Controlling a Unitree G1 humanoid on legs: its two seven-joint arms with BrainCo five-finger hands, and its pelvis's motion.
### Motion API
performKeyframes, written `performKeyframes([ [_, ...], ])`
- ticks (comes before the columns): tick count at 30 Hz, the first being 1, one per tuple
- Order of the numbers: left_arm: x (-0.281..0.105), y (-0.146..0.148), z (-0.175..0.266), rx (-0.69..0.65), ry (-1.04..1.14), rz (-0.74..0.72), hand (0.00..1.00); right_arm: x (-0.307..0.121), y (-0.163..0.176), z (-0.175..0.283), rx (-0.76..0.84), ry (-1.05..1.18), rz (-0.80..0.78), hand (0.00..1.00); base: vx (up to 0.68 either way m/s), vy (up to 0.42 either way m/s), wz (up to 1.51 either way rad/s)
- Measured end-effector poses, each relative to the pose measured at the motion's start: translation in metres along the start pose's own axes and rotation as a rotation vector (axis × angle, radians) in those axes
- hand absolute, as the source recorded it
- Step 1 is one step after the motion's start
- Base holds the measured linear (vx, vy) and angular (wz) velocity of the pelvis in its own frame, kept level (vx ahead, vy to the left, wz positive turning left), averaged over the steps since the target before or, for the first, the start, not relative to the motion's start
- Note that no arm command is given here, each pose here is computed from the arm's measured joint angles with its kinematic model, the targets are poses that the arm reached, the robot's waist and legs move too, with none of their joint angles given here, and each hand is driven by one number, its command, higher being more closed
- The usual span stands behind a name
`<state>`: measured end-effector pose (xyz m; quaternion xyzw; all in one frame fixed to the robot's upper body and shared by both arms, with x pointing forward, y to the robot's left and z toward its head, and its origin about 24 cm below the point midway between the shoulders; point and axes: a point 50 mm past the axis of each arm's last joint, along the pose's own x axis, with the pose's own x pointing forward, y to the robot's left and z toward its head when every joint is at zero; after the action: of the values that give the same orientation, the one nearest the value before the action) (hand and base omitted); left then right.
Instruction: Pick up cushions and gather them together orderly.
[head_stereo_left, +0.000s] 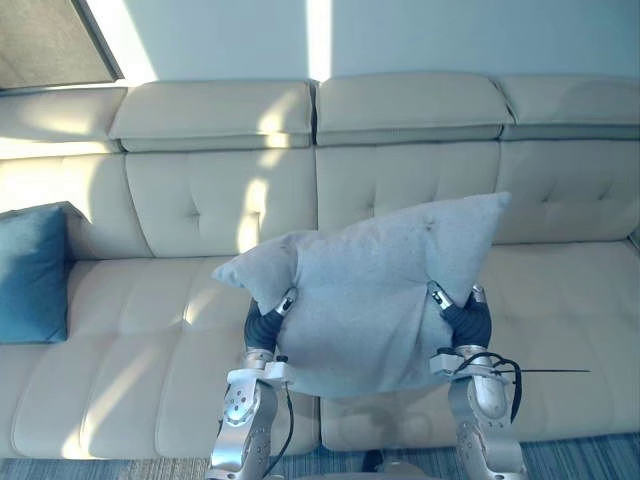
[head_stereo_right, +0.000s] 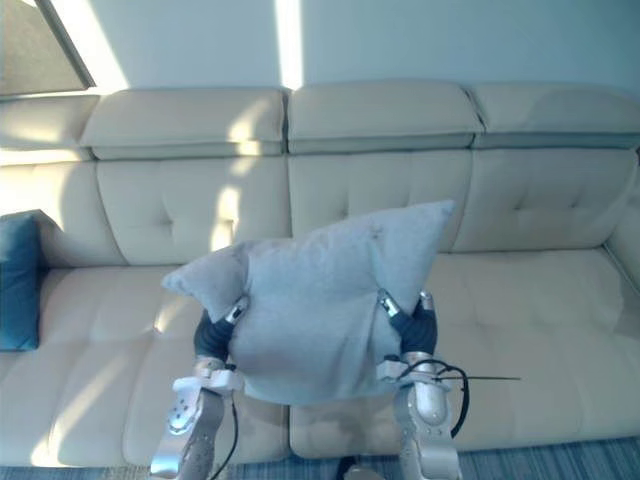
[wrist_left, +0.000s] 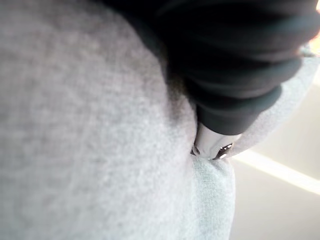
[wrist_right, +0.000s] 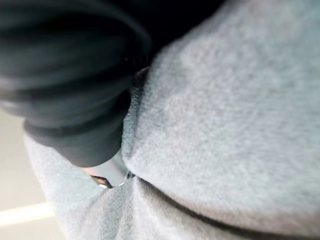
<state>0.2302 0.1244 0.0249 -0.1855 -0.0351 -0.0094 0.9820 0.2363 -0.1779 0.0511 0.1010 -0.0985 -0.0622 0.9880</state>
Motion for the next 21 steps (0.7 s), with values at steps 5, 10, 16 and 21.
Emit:
performKeyframes([
  [5,0.03,0.01,0.02,0.123,-0.068,0.023,1.0,0.031,0.015,0.002,0.004,-0.016,0.027,1.0,-0.06,0.117,0.27],
  [10,0.061,0.0,0.05,0.148,-0.189,0.026,1.0,0.067,0.032,0.025,0.019,-0.111,0.021,1.0,-0.12,0.031,0.25],
  [16,0.07,-0.012,0.059,0.12,-0.232,0.019,1.0,0.077,0.031,0.039,0.018,-0.165,-0.011,1.0,-0.09,-0.027,-0.05],
  [21,0.123,-0.036,0.115,0.214,-0.376,-0.053,1.0,0.119,0.04,0.093,0.037,-0.324,-0.007,1.0,-0.2,-0.044,-0.06],
])
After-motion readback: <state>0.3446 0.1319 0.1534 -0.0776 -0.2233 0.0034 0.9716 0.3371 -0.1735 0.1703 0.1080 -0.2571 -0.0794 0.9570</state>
